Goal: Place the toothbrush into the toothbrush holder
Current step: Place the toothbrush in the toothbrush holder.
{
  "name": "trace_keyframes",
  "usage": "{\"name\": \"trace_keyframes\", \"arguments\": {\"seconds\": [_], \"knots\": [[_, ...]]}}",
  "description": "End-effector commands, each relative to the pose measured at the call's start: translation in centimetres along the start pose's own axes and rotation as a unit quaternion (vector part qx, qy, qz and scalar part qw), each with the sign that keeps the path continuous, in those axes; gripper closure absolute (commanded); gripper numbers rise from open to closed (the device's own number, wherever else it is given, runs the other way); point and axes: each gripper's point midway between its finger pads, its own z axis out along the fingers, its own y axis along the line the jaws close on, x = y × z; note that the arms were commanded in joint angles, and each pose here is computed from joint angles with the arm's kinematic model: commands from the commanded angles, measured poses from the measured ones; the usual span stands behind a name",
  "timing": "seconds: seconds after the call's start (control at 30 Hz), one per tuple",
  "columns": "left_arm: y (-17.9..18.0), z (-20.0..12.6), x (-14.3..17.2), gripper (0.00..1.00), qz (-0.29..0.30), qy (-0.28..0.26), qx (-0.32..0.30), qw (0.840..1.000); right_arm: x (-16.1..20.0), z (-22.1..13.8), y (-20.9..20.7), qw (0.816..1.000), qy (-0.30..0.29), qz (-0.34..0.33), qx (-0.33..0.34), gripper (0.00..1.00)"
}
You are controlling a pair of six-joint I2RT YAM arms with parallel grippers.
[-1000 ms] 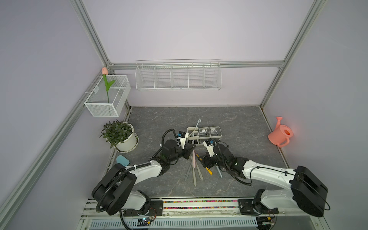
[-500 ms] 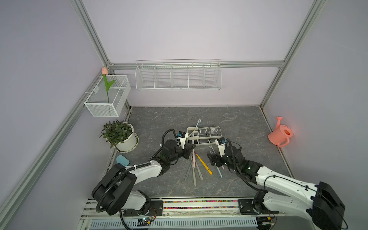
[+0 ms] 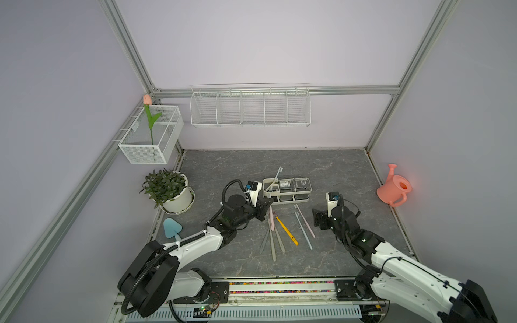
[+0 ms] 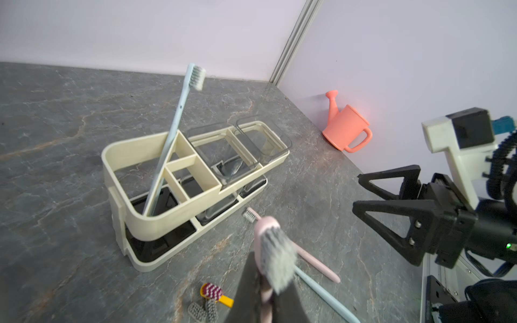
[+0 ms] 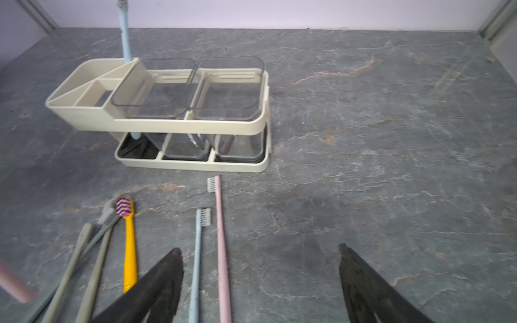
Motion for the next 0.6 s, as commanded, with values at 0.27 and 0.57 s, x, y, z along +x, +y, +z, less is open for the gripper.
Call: {"name": "trace_keyframes", "arguments": {"seconds": [0.27,0.57], "knots": [[-1.9,-2.0,-10.8,1.00,0.071,-0.104,-0.047,0.991,1.6,0.3,-2.6,1.000,0.002,0.008,0.021,0.11],[-2.4,-3.4,-16.5,1.00,0.111,-0.152,-0.094,0.978,1.9,1.3,-2.9,1.000,0.010,0.005,0.012,0.11]]}}
